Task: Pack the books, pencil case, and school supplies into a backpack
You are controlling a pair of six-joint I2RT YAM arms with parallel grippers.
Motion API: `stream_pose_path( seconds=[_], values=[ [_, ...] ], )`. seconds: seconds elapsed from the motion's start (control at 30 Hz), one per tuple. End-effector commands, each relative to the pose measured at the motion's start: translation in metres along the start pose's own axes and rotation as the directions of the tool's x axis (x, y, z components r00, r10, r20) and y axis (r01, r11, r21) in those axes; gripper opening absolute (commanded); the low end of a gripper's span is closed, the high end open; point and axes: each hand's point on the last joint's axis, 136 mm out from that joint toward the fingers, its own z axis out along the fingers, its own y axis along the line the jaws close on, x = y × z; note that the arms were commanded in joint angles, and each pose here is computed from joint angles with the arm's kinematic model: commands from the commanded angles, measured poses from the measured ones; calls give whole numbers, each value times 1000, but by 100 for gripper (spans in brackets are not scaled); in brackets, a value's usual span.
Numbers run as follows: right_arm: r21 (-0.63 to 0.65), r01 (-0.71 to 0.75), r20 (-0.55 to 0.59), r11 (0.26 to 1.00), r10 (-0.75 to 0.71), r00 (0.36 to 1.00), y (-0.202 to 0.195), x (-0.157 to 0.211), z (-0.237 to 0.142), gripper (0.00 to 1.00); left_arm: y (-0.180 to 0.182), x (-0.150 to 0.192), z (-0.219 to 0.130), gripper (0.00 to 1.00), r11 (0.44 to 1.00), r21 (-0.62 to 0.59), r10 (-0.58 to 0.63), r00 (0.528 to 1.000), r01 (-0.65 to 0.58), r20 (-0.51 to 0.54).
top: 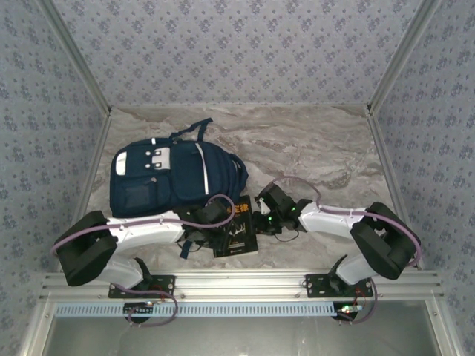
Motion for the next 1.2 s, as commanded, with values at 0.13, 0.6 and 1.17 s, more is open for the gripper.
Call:
stream_pose_path(
  seconds=[0.13, 0.6, 1.17],
  values=[
    [-10, -24, 7, 1000, 24, 1000, -5, -7, 10, 49, -13, -4, -3, 50, 996, 49, 66, 997, -68, 36],
    [-128, -12, 26, 992, 16, 1000, 34, -15, -2, 31, -15, -3, -5, 45, 995, 65, 74, 996, -77, 42],
    [-155, -46, 5, 987, 48, 999, 32, -5, -3, 13, -13, -5, -9, 44, 994, 50, 90, 995, -92, 47]
  ],
)
